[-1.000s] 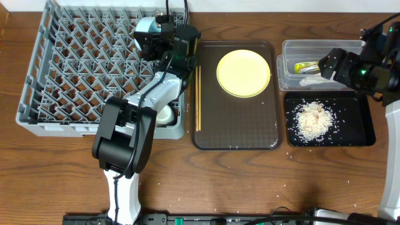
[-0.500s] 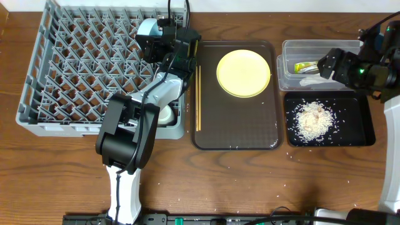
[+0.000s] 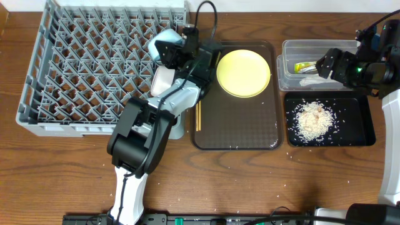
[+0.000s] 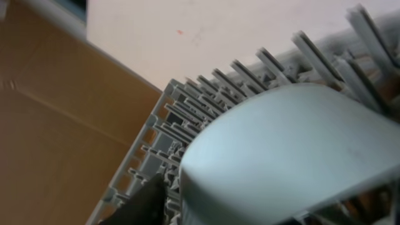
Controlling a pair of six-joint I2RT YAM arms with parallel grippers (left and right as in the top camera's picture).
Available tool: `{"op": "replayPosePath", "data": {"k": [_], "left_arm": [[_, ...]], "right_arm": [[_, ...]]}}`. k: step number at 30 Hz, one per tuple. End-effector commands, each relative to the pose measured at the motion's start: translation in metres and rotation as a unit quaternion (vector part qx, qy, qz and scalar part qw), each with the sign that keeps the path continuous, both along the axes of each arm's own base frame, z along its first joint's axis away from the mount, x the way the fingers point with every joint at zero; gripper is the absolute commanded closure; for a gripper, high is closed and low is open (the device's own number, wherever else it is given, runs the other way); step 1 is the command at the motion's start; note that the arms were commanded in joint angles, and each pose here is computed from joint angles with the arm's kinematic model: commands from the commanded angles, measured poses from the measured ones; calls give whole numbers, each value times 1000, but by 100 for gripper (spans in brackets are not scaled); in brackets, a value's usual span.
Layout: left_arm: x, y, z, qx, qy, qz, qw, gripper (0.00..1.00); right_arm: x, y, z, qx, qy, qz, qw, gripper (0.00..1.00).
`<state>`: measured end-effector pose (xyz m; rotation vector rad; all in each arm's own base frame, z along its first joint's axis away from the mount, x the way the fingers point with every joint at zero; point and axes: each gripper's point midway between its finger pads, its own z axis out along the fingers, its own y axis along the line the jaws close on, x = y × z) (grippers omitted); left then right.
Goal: Sort waste into correct bins and load items into the dishwasher
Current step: 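Place the light-blue bowl into the dish rack with the left gripper, then move the left gripper over the yellow plate on the brown tray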
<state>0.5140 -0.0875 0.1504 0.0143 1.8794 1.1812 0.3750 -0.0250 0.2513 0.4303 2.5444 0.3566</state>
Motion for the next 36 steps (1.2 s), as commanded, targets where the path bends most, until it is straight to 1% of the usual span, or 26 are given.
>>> {"op": "replayPosePath", "data": {"k": [1,4,9,11,16,21,25,28,31,32,33,36], "left_arm": [[-3,1,-8,16,20,7,1000,53],[-3,1,-7,15,19,6,1000,51],[-1,-3,4,3,8,-5,1000,39],[1,-7,10,-8,4,-20,1000,33],[6,-22,30,-40,-6,-69,997,24],[5,-37,44,-74,10,-129,989,22],[-3,-47,56,-131,15,-166,977,20],[-14,-59,64,-198,25,-201,959,20],[-30,-73,68,-278,42,-230,932,20],[-39,-82,66,-322,56,-243,913,20],[-44,-88,65,-344,66,-250,903,20],[-65,-112,52,-431,112,-268,855,21]], "right_arm": [[2,2,5,-1,-6,4,1000,10],[2,2,5,-1,-6,4,1000,10],[2,2,5,-1,-6,4,1000,10],[2,2,5,-1,-6,4,1000,10],[2,2,5,-1,-6,4,1000,10],[2,2,4,-1,-6,4,1000,10],[2,3,5,1,-6,5,1000,10],[2,3,5,1,-6,5,1000,10],[2,4,5,4,-7,7,1000,10],[2,6,5,8,-8,10,1000,10],[2,6,6,9,-8,11,1000,10],[2,7,6,11,-8,12,1000,10]]}}
